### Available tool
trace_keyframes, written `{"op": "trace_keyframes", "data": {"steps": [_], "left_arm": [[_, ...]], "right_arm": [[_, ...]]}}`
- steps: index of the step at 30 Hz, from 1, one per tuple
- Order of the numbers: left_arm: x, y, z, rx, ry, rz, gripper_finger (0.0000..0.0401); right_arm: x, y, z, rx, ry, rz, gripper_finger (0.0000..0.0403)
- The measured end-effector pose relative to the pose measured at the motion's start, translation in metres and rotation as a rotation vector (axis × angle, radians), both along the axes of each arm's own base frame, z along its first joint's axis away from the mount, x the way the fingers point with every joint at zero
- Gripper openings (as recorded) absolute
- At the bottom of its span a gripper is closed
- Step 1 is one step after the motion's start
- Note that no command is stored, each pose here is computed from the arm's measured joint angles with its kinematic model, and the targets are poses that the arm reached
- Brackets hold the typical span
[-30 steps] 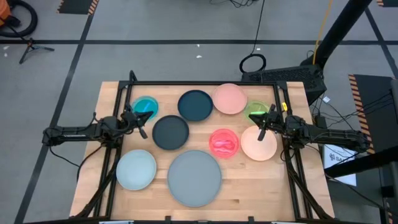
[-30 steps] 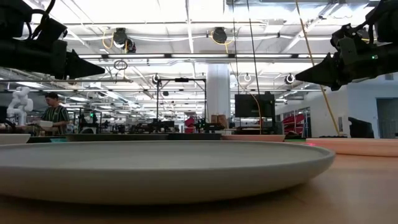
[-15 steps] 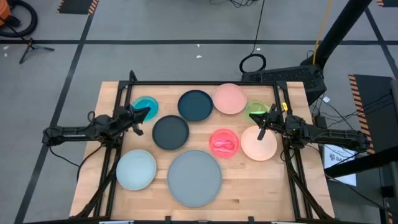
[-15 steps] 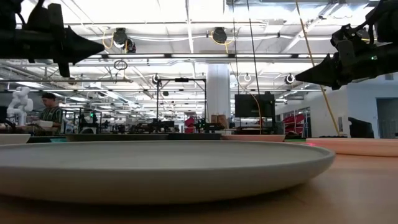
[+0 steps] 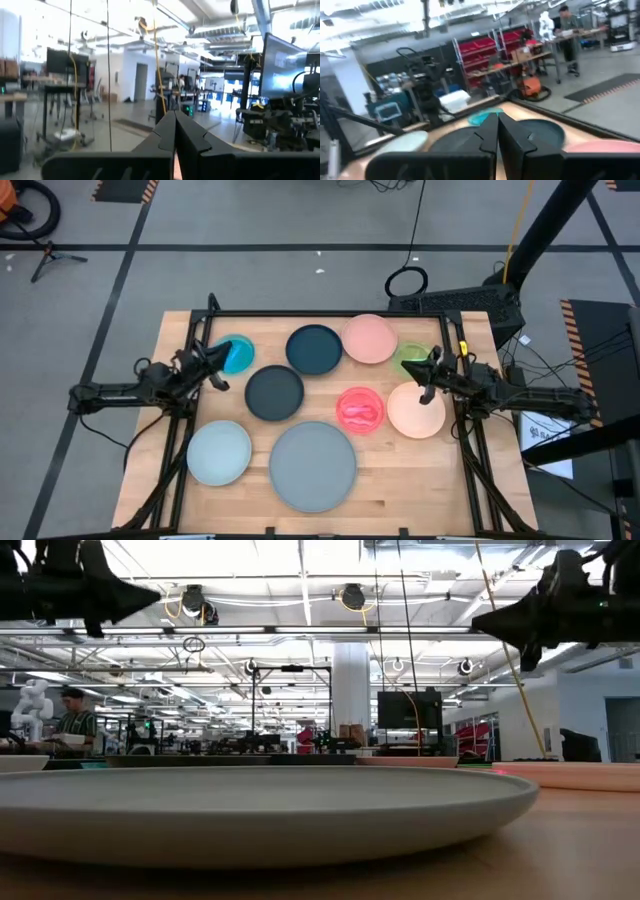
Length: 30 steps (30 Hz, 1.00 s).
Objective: Stack plastic plates
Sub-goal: Stack the top dark blue plate on top of the gray plate
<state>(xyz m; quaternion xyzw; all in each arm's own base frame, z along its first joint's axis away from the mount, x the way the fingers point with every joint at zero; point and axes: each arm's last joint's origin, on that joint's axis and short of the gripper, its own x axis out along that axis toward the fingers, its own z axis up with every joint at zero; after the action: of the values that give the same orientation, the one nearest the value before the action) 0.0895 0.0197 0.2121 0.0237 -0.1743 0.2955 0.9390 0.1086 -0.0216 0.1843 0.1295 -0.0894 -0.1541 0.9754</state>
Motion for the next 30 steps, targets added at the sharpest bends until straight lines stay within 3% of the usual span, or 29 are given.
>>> {"op": "trace_keyframes", "data": {"steps": [3, 11, 20, 30], "left_arm": [[-0.004, -0.001, 0.016, 0.044, -0.012, -0.010, 0.0006], [-0.013, -0.002, 0.048, 0.075, 0.089, -0.026, 0.0006], [-0.013, -0.002, 0.048, 0.077, 0.130, -0.026, 0.0006], [-0.013, -0.002, 0.048, 0.174, 0.194, 0.013, 0.0006]], "right_arm": [[0.005, -0.001, -0.004, 0.006, 0.064, 0.001, 0.0006], [0.032, -0.006, 0.026, 0.011, 0.160, -0.044, 0.0006], [0.087, -0.015, 0.060, -0.018, 0.362, -0.078, 0.0006], [0.160, -0.039, 0.081, -0.048, 0.580, -0.132, 0.0006]]}}
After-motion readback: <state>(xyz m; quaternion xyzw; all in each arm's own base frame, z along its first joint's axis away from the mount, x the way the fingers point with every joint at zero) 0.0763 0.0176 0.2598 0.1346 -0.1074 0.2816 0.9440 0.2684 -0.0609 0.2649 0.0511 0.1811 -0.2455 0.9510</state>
